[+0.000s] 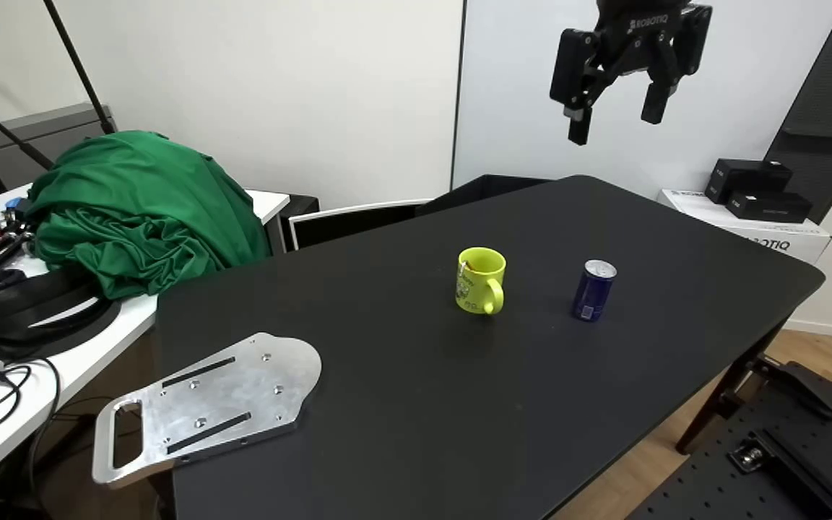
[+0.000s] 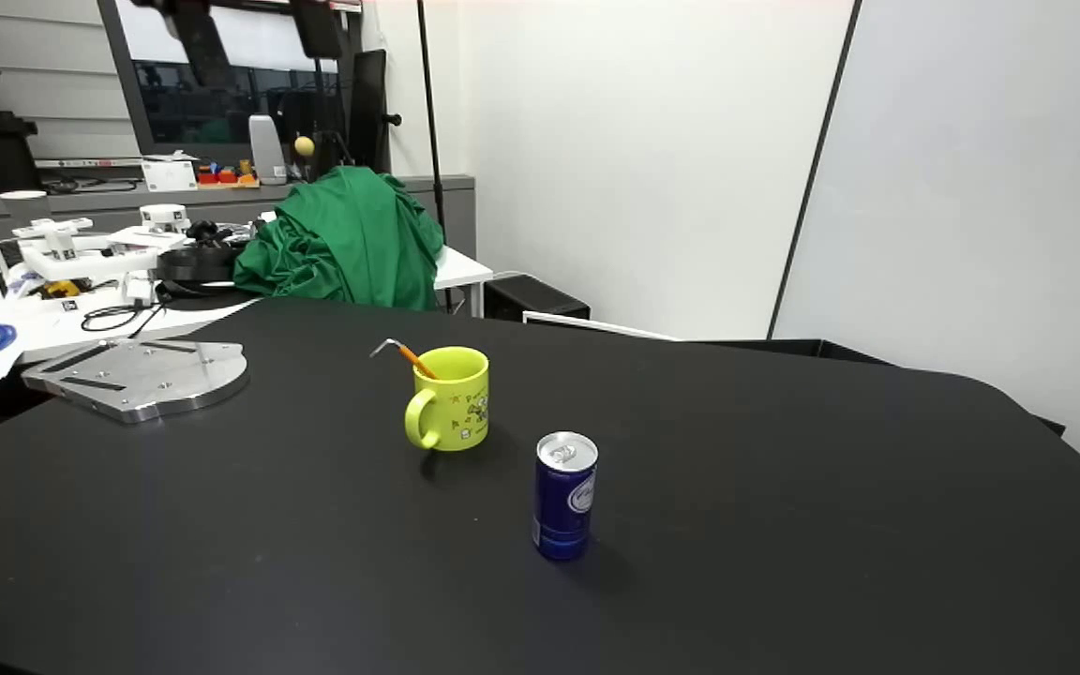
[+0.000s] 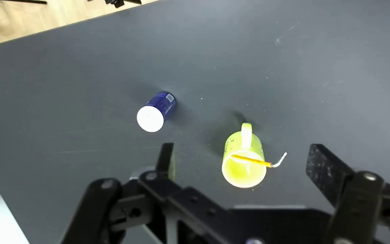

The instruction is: Remove the orange thing from the mug and put it on the table

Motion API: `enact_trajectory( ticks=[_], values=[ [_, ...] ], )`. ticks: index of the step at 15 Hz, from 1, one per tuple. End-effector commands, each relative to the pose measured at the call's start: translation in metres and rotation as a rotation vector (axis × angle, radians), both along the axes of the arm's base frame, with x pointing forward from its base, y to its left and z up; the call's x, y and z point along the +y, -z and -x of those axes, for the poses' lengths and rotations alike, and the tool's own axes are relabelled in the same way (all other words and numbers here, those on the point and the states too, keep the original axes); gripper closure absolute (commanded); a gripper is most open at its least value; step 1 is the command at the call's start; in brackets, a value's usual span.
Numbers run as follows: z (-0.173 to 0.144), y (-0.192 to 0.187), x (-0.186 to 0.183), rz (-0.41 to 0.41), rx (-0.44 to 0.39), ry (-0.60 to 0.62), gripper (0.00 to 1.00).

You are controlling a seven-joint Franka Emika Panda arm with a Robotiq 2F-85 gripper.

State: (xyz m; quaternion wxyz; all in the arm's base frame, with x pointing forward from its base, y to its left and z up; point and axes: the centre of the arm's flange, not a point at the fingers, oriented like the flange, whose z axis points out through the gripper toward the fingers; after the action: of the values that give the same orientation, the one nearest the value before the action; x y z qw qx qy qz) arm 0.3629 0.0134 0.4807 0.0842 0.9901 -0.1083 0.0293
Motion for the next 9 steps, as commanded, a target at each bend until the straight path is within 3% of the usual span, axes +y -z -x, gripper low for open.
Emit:
enact_trajectory(
  ticks=[1,5,9],
  values=[
    [-0.058,0.001,-0.014,0.046,0.005,0.027,0.00],
    [-0.122,0.007,-0.036,0.057,-0.038,0.102,0.00],
    [-0.183,0.023,-0.051,0.046,-0.050,0.315,0.00]
  ],
)
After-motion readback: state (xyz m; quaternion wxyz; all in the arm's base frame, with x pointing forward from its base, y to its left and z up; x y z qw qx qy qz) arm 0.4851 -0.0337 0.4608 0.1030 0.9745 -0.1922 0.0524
